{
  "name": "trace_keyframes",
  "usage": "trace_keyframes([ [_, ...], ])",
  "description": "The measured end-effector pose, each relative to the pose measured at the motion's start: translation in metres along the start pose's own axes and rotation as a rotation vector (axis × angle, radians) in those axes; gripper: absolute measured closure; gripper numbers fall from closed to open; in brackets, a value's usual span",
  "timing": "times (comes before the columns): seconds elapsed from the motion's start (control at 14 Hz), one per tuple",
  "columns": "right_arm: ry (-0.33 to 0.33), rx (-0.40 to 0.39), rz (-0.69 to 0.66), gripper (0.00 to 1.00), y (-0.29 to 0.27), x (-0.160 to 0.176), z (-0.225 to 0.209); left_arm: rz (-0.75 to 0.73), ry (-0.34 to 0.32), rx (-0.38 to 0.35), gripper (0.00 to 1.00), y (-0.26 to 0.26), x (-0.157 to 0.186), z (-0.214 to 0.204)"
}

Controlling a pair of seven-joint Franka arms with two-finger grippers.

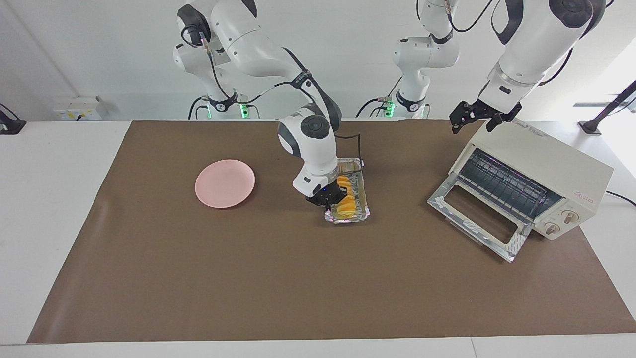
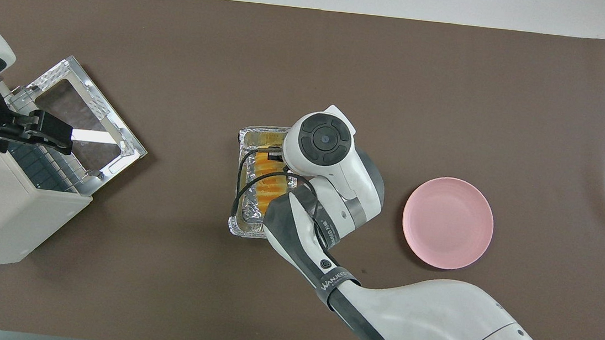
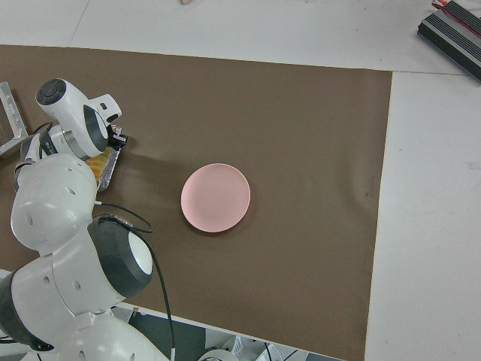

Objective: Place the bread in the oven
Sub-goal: 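Grasp the foil tray with the left gripper while the right gripper withdraws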

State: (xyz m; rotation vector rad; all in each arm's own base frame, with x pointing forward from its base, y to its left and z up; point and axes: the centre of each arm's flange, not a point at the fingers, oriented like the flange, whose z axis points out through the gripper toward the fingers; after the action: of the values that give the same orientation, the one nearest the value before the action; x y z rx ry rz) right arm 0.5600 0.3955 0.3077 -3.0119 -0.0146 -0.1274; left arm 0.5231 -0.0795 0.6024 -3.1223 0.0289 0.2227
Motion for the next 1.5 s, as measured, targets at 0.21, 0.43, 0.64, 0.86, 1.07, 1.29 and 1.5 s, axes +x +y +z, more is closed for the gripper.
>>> trace_keyframes([
  [0.21, 0.002, 0.001, 0.052, 0.61, 0.000, 0.000, -0.001, 0.019, 0.013, -0.001, 0.00, 0.009, 0.000, -0.001],
  [0.43, 0.002, -0.001, 0.072, 0.29, -0.002, 0.001, -0.013, 0.034, 0.068, -0.007, 0.00, 0.036, 0.001, -0.005],
  [0.64, -0.011, -0.017, 0.083, 0.00, -0.002, 0.012, -0.038, 0.041, 0.095, -0.008, 0.00, 0.077, 0.000, 0.004],
  [0.86, -0.006, -0.030, 0.128, 0.00, 0.021, 0.033, -0.067, 0.022, 0.111, -0.014, 0.00, 0.100, 0.008, 0.027],
  [1.07, 0.009, -0.039, 0.197, 0.00, 0.064, 0.055, -0.111, -0.003, 0.124, -0.025, 0.00, 0.127, 0.015, 0.050],
  [1.29, 0.015, -0.055, 0.179, 0.00, 0.110, 0.067, -0.155, -0.032, 0.124, -0.032, 0.00, 0.211, 0.013, 0.097],
  [1.5, 0.014, -0.079, 0.081, 0.00, 0.178, 0.081, -0.194, -0.043, 0.136, -0.047, 0.00, 0.290, 0.004, 0.148],
])
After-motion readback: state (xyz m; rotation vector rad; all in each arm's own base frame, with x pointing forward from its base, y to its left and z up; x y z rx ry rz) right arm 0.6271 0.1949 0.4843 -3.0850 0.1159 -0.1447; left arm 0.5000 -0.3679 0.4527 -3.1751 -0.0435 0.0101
